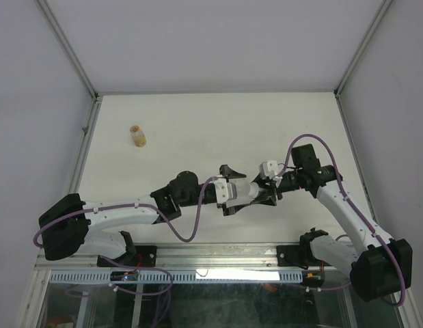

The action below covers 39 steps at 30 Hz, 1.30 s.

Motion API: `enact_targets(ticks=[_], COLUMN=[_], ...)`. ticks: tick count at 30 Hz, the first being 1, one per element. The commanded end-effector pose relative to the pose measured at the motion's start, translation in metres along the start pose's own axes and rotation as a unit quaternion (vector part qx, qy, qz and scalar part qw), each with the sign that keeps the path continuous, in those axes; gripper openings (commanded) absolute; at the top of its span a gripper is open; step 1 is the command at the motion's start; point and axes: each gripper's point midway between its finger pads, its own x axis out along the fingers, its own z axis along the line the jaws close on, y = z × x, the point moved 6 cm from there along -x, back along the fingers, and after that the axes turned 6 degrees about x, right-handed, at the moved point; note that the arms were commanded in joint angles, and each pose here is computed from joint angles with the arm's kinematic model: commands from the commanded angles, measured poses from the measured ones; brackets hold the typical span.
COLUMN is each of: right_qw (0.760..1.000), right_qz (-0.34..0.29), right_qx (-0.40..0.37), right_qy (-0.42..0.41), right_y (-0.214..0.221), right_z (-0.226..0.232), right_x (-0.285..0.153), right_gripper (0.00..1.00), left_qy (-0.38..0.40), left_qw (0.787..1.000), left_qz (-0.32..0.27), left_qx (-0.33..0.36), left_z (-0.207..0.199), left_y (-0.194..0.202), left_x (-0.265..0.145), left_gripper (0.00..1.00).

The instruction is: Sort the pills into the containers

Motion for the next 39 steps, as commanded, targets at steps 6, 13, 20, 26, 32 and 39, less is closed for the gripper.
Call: enact_targets(ticks=[6,13,20,26,32,39], right_qw=[0.999,0.999,0.999,0.999,0.999,0.999], right_qz=[-0.02,-0.02,-0.021,-0.021,-0.021,-0.022], right_qx=[-0.034,-0.035,-0.033,-0.032,-0.031,-0.031], right_qy=[-0.002,-0.001,-0.003,-0.003,-0.003,-0.004], right_y=[-0.014,-0.015,-0.014,-0.014,-0.014,-0.014], right_z=[-0.003,-0.004,-0.003,-0.003,-0.003,-0.002], right_x=[-0.002,-0.002,-0.002,-0.002,-0.002,-0.002], right_gripper=[0.0,0.0,0.0,0.0,0.0,0.0], left_qy=[0.0,0.0,0.005,0.014,0.013,0.014], left_qw=[0.999,1.0,1.0,0.999,0.999,0.999], left_qz=[-0.012,-0.021,-0.029,-0.039,-0.039,-0.035], left_qx=[0.03,0.018,0.002,-0.013,-0.023,-0.035], left_z=[0.016,0.017,0.018,0.019,0.023,0.025], left_y=[-0.01,-0.014,-0.017,-0.018,-0.018,-0.015], left_x=[0.013,0.011,0.011,0.012,0.014,0.016], left_gripper=[0.74,0.65,0.6,0.59,0.59,0.51])
